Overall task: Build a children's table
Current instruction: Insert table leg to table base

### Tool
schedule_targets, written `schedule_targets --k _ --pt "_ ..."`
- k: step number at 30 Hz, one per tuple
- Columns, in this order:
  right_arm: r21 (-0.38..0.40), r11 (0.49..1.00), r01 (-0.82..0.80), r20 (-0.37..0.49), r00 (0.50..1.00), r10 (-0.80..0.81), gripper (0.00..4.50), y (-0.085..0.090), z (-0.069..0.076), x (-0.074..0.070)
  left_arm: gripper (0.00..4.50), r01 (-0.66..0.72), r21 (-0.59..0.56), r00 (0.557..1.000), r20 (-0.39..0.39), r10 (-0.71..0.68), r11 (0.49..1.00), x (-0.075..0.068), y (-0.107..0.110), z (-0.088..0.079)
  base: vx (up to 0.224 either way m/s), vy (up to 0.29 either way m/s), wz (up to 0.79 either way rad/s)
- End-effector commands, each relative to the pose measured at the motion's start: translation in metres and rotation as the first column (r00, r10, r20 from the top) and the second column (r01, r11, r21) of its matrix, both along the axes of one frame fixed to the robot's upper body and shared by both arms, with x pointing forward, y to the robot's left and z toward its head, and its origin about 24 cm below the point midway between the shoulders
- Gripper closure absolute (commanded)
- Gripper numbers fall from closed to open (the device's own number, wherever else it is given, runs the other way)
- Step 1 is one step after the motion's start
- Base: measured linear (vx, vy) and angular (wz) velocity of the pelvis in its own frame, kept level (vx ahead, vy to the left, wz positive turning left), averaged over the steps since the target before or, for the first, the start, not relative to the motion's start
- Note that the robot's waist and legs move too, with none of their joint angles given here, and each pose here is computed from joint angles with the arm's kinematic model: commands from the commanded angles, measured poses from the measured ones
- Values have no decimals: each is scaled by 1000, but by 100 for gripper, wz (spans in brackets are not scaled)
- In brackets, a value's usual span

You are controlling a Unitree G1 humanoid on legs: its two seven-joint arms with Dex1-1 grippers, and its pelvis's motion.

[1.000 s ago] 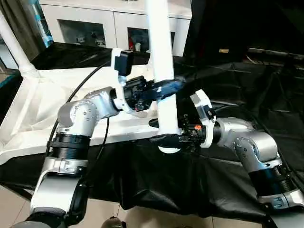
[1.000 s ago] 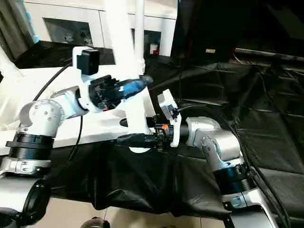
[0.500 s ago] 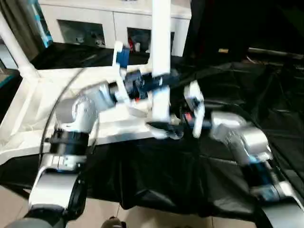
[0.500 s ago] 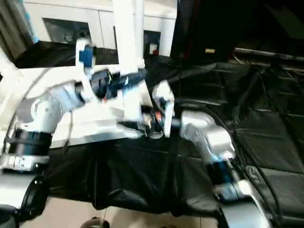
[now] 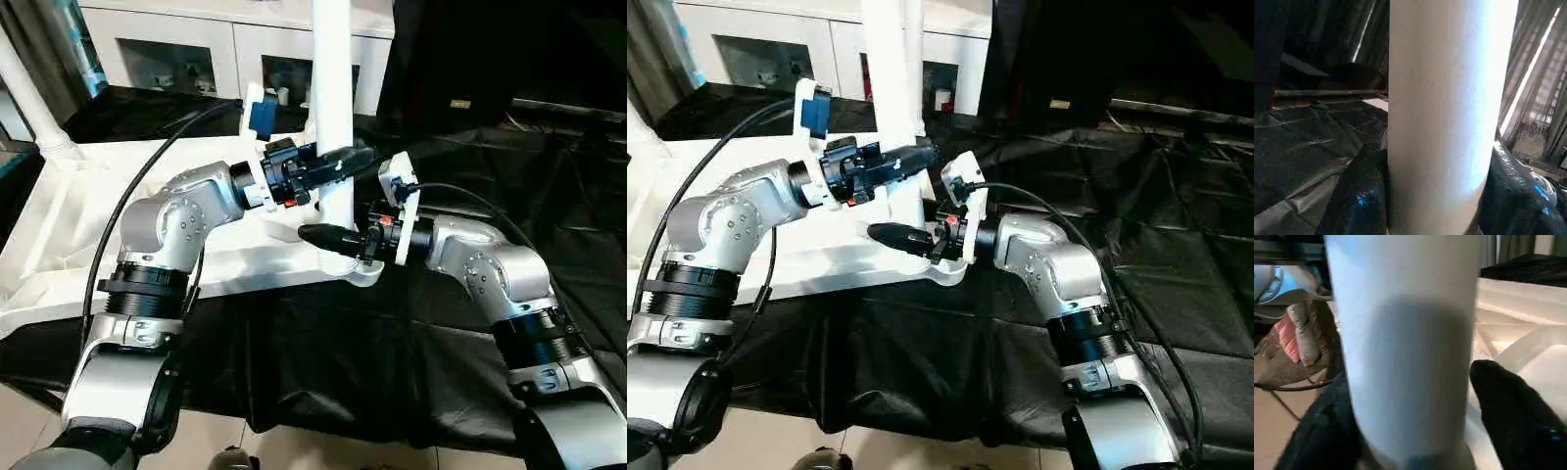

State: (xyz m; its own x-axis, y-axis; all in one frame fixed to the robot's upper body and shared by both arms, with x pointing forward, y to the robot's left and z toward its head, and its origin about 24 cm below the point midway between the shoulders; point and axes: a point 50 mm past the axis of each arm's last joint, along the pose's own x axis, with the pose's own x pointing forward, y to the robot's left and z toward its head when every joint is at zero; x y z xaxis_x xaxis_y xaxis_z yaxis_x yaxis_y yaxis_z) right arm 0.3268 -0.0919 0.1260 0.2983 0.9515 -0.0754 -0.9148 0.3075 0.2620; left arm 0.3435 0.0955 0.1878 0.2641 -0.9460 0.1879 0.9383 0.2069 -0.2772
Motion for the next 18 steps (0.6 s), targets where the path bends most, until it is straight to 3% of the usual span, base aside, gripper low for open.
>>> schedule_targets --k 1,5,7,10,14,18 --pt "-32 999 34 -4 999 -34 152 -8 0 3 257 38 4 999 18 -38 999 -1 -7 5 0 0 0" --pt "-32 999 40 -10 999 -41 166 -6 -1 3 257 18 9 1000 13 -18 1000 0 -6 4 0 0 0" --pt "-32 999 42 -9 999 -42 197 -6 -1 3 257 7 14 1000 16 -8 1000 1 -6 4 0 0 0" --pt "-28 998 57 -6 998 -58 216 -4 -1 5 187 -50 7 999 12 50 999 4 -5 5 0 0 0" --pt "-24 997 79 -3 997 -79 241 -2 0 6 146 -165 11 986 36 165 986 10 -2 7 0 0 0" --pt "-24 995 95 0 995 -95 246 -2 0 8 143 -294 8 956 8 294 956 19 2 8 0 0 0"
